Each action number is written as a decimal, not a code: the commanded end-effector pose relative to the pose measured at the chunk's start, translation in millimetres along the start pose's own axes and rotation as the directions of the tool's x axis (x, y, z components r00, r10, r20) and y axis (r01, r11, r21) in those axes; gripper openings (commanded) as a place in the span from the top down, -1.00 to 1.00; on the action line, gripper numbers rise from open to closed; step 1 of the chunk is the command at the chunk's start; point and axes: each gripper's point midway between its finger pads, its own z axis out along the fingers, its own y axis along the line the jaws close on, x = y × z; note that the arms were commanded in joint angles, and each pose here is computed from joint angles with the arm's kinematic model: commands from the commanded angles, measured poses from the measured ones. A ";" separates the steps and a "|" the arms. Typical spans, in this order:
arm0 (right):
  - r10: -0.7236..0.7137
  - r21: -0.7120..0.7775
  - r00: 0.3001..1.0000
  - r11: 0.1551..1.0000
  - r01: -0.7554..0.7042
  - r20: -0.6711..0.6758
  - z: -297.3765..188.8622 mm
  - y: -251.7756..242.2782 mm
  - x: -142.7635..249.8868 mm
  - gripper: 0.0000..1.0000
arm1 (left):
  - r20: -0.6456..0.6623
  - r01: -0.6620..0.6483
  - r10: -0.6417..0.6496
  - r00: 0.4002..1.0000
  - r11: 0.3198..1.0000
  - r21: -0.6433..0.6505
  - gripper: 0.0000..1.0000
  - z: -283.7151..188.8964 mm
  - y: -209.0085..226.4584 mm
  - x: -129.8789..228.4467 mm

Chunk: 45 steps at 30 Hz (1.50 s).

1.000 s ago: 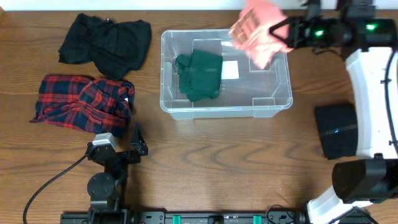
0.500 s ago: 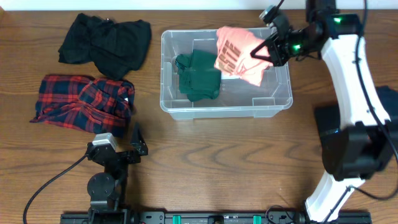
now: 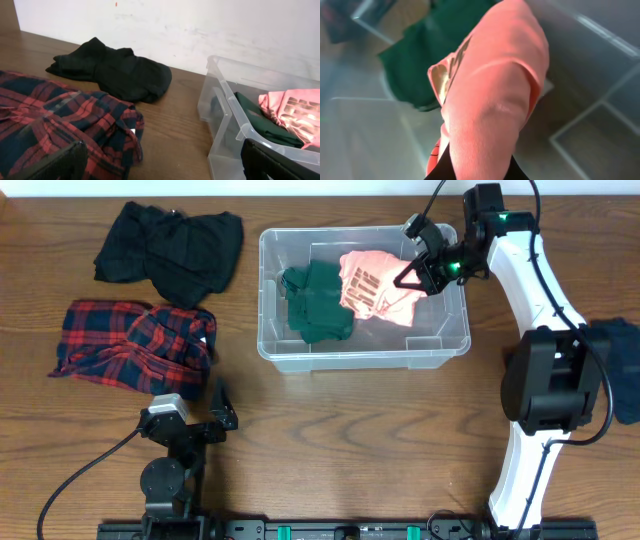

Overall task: Pack container
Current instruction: 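Release the pink shirt and withdraw the right gripper, then move the right gripper to the folded black garment and grasp it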

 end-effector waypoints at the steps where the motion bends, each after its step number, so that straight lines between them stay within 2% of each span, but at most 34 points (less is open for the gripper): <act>1: 0.059 0.080 0.998 0.995 -0.060 0.013 -9.8 -19.3 -2.7 0.97 | -0.044 -0.018 0.017 0.999 0.999 -0.033 -0.96 1.2 8.3 16.0; 3: 0.077 0.130 0.997 0.988 -0.077 0.006 -11.7 -29.4 -1.1 0.91 | -0.044 -0.018 0.017 0.999 0.999 -0.034 -0.96 1.2 8.4 16.1; 4: 0.087 0.154 0.996 0.984 -0.086 0.004 -12.3 -33.8 -0.7 0.78 | -0.044 -0.018 0.017 0.999 0.999 -0.034 -0.96 1.2 8.4 16.1; 5: 0.095 0.174 0.995 0.980 -0.095 0.004 -13.1 -37.7 -0.6 0.52 | -0.044 -0.018 0.017 0.999 0.999 -0.034 -0.96 1.2 8.4 16.0; 6: 0.108 0.196 0.994 0.975 -0.107 0.007 -14.4 -42.3 -0.8 0.05 | -0.044 -0.018 0.017 0.999 0.999 -0.034 -0.96 1.2 8.4 16.0; 7: 0.114 0.208 0.993 0.972 -0.113 0.009 -14.9 -44.7 -1.1 -0.51 | -0.044 -0.018 0.017 0.999 0.999 -0.034 -0.96 1.2 8.4 16.0; 8: 0.121 0.219 0.993 0.968 -0.121 0.013 -15.7 -46.9 -1.6 -0.93 | -0.044 -0.018 0.017 0.999 0.999 -0.034 -0.96 1.2 8.4 16.0; 9: 0.120 0.221 0.993 0.968 -0.121 0.016 -16.6 -47.3 -2.7 -0.99 | -0.044 -0.018 0.017 0.999 0.999 -0.034 -0.96 1.2 8.4 16.0; 17: 0.101 0.222 0.991 0.968 -0.119 0.092 -47.8 -31.3 -39.8 -0.99 | -0.044 -0.018 0.017 0.999 0.999 -0.034 -0.96 1.2 8.4 16.0; 26: 0.024 0.122 0.979 0.991 -0.049 0.202 -115.2 46.9 -84.5 -0.98 | -0.044 -0.018 0.017 0.999 0.999 -0.034 -0.96 1.2 8.4 16.0; 29: 0.128 0.167 0.970 0.972 -0.164 0.205 -136.6 46.2 -75.4 -0.89 | -0.044 -0.018 0.017 0.999 0.999 -0.034 -0.96 1.2 8.4 16.1; 32: 0.389 0.284 0.897 0.854 -0.437 0.210 -166.1 22.9 -41.0 -0.88 | -0.044 -0.018 0.017 0.999 0.999 -0.034 -0.96 1.2 8.4 16.0; 33: 0.441 0.305 0.872 0.818 -0.487 0.211 -173.2 19.1 -30.8 -0.85 | -0.044 -0.018 0.017 0.999 0.999 -0.034 -0.96 1.2 8.4 16.0; 35: 0.565 0.365 0.796 0.709 -0.603 0.218 -192.9 8.8 -1.2 -0.78 | -0.044 -0.018 0.017 0.999 0.999 -0.034 -0.96 1.2 8.4 16.0; 37: 0.687 0.437 0.685 0.553 -0.709 0.243 -213.4 -2.4 33.1 -0.76 | -0.044 -0.018 0.017 0.999 0.999 -0.034 -0.96 1.2 8.4 16.1; 39: 0.779 0.493 0.563 0.388 -0.779 0.277 -232.4 -9.0 66.0 -0.78 | -0.044 -0.018 0.017 0.999 0.999 -0.034 -0.96 1.2 8.4 16.0; 41: 0.836 0.509 0.474 0.291 -0.810 0.277 -244.5 -6.8 91.3 -0.85 | -0.044 -0.018 0.017 0.999 0.999 -0.034 -0.96 1.2 8.4 16.0; 45: 0.898 0.513 0.304 0.106 -0.852 0.318 -267.5 -3.6 130.6 -0.85 | -0.044 -0.018 0.017 0.999 0.999 -0.034 -0.96 1.2 8.4 16.0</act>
